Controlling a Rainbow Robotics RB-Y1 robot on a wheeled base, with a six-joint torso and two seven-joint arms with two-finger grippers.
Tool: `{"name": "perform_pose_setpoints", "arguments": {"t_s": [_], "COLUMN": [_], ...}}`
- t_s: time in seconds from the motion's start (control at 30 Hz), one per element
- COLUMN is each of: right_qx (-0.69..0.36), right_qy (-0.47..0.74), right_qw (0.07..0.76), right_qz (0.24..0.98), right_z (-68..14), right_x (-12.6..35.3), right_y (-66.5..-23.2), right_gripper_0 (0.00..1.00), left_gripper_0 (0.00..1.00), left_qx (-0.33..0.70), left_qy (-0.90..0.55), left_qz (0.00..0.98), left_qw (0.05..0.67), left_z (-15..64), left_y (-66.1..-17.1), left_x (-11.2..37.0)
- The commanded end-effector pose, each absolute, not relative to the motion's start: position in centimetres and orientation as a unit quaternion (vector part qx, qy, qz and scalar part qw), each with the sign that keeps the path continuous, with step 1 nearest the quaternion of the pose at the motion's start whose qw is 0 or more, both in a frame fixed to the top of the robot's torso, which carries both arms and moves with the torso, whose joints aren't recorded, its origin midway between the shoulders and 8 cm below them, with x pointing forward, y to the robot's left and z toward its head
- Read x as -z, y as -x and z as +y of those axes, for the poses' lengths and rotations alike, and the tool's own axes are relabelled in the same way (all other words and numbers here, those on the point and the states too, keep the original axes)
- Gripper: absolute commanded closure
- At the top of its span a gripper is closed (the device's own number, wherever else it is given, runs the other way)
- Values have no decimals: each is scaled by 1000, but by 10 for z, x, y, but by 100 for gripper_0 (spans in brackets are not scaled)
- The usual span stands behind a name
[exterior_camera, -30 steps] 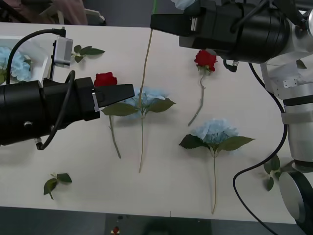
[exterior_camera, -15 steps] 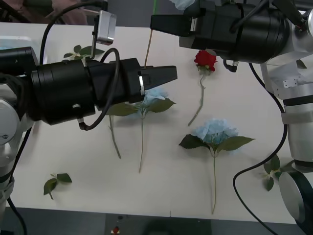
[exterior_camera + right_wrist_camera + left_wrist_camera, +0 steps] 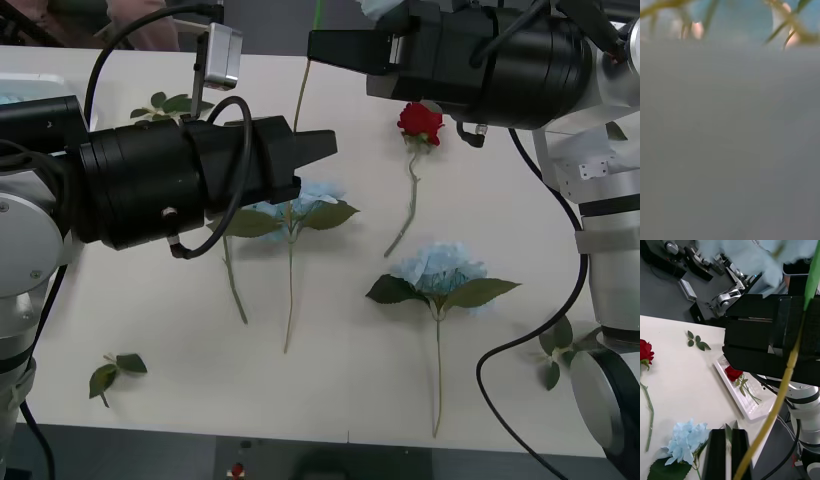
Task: Put the red flowers into the right box and the blue flowers into the left box
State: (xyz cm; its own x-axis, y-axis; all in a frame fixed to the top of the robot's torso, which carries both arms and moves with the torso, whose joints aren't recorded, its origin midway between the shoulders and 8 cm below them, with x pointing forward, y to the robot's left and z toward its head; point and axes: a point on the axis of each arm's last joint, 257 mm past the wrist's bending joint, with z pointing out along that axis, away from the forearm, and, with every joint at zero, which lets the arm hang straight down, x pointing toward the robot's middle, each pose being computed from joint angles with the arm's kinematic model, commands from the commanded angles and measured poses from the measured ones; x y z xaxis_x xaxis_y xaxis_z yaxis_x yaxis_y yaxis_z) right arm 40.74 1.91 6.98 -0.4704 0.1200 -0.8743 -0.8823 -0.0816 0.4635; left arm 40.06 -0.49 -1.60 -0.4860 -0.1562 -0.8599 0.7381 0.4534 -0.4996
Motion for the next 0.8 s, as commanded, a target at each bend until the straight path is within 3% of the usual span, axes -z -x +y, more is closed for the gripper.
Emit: {"name": "perform_pose_setpoints", "arguments": {"t_s": [0.03, 0.2, 0.27, 0.3, 0.33, 0.37, 0.8], "right_qx": [-642, -642, -642, -642, -642, -642, -642], "right_qy": [357, 357, 357, 357, 357, 357, 357], "right_qw": [408, 408, 408, 408, 408, 408, 408], "right_qz": [542, 542, 542, 542, 542, 542, 542], "right_z": [16, 16, 16, 16, 16, 16, 16], "right_x": [-85, -85, -85, -85, -85, -85, -85], "right_y": [-407, -407, -407, -407, -407, -407, -407], "right_gripper_0": [100, 100, 68, 33, 5, 0, 0], "left_gripper_0": [100, 100, 100, 100, 100, 100, 100], "left_qx": [477, 475, 473, 470, 467, 466, 417], "left_qy": [-207, -207, -208, -207, -207, -207, -201], "left_qz": [709, 710, 710, 711, 712, 712, 734], "left_qw": [476, 478, 479, 480, 482, 482, 498], "left_z": [-2, 0, 0, 1, 2, 3, 53], "left_y": [-403, -404, -405, -405, -407, -407, -424], "left_x": [5, 5, 5, 6, 6, 6, 9]}}
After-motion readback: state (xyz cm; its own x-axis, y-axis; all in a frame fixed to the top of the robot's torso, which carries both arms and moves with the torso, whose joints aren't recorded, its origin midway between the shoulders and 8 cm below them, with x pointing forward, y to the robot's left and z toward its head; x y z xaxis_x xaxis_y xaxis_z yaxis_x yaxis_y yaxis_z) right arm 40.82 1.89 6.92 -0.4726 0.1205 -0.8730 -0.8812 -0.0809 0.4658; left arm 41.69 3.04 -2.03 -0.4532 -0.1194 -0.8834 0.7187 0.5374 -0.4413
